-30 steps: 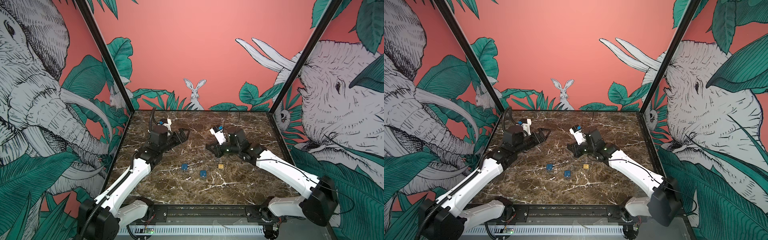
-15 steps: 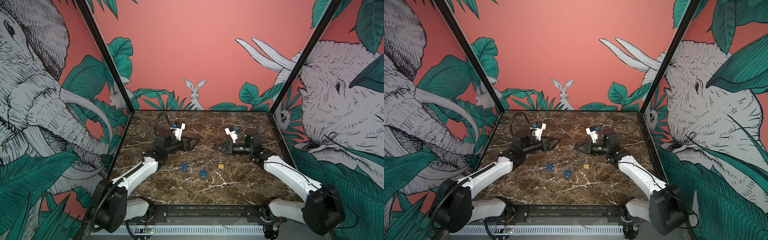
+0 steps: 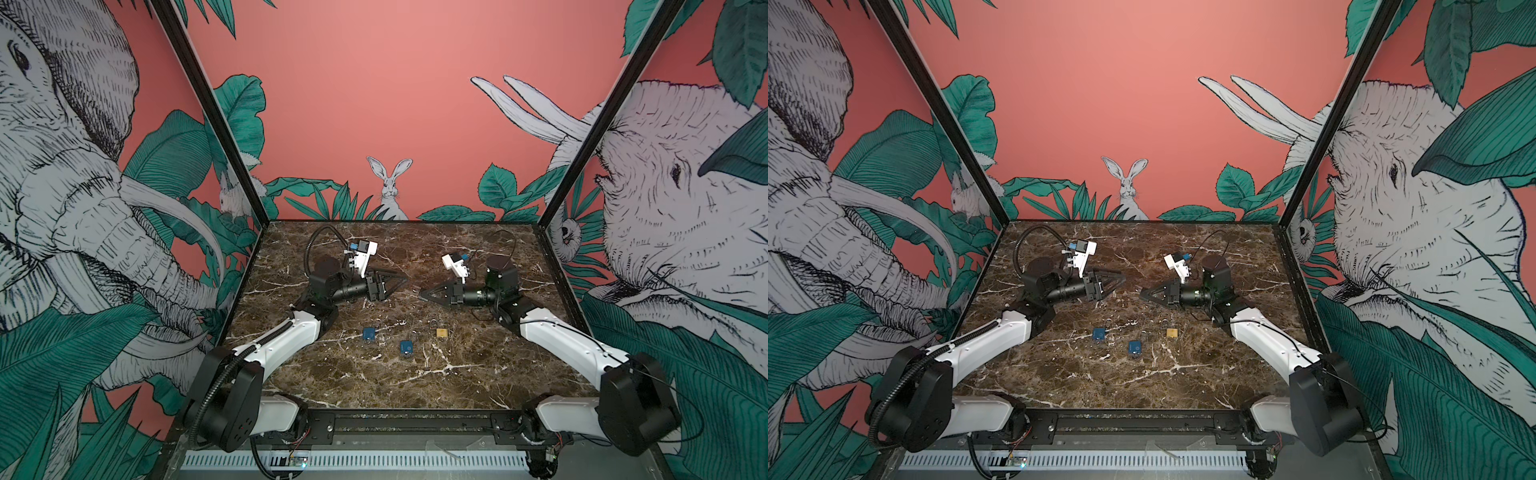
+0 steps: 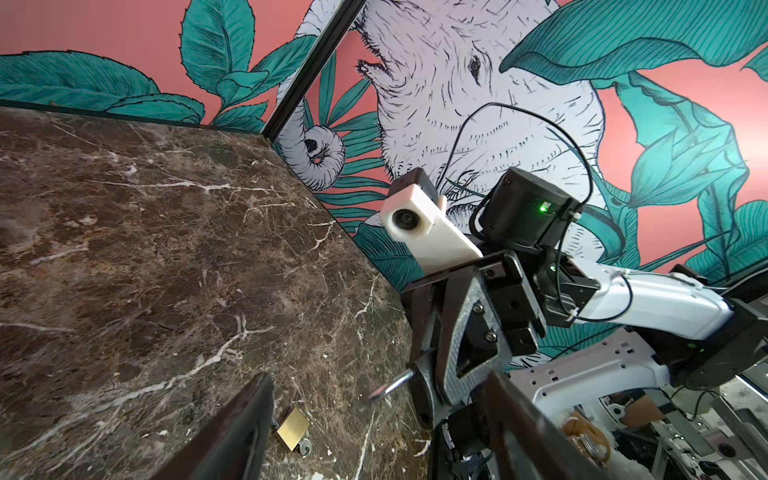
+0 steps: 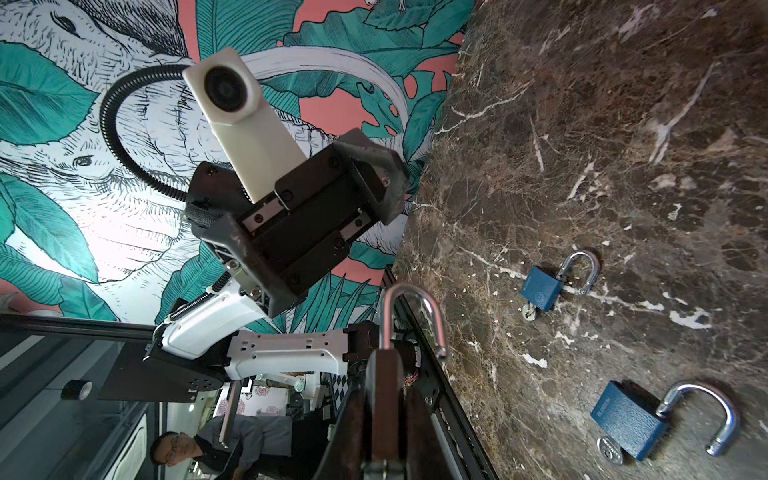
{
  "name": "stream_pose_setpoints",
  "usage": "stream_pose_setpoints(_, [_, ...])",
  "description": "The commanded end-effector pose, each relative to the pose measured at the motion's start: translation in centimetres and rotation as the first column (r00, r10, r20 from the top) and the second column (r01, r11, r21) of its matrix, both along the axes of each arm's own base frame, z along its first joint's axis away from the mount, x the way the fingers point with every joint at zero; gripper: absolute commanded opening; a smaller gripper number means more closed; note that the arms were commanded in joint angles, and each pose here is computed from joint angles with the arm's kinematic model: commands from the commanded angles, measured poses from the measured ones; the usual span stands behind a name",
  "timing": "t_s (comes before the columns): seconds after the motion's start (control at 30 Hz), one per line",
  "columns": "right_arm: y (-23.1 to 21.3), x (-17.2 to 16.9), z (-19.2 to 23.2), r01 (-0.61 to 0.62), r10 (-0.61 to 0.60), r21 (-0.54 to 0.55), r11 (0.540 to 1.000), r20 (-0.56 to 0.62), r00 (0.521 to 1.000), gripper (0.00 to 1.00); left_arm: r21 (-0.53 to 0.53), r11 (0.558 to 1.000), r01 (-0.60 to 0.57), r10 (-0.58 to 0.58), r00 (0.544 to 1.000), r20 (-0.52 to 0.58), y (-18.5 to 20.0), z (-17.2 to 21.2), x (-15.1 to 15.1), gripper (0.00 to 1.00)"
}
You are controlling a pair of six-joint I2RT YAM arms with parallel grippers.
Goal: Lock with the key
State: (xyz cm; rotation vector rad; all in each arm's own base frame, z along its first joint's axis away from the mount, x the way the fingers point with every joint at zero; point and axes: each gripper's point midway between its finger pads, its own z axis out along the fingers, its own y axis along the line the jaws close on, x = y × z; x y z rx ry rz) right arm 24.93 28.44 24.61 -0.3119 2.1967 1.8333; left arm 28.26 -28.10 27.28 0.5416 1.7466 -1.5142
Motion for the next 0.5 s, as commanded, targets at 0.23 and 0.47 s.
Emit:
stream_pose_setpoints(0.23, [1.9,0.1,4.4,-0.062,0.050,0.091,0.994,0.127,0.991,0.00,-0.051,0.995,0.081,-0.080,0.996,0.033,-1.5,1.3,-2.2,0.74])
stream_pose_setpoints(0.47, [2.4,0.5,4.8,-0.051,0.038,0.086,0.995,0.139,0.990,0.00,-0.056,0.994,0.098,-0.097,0.995,0.019,-1.9,1.2,-2.6,0.66])
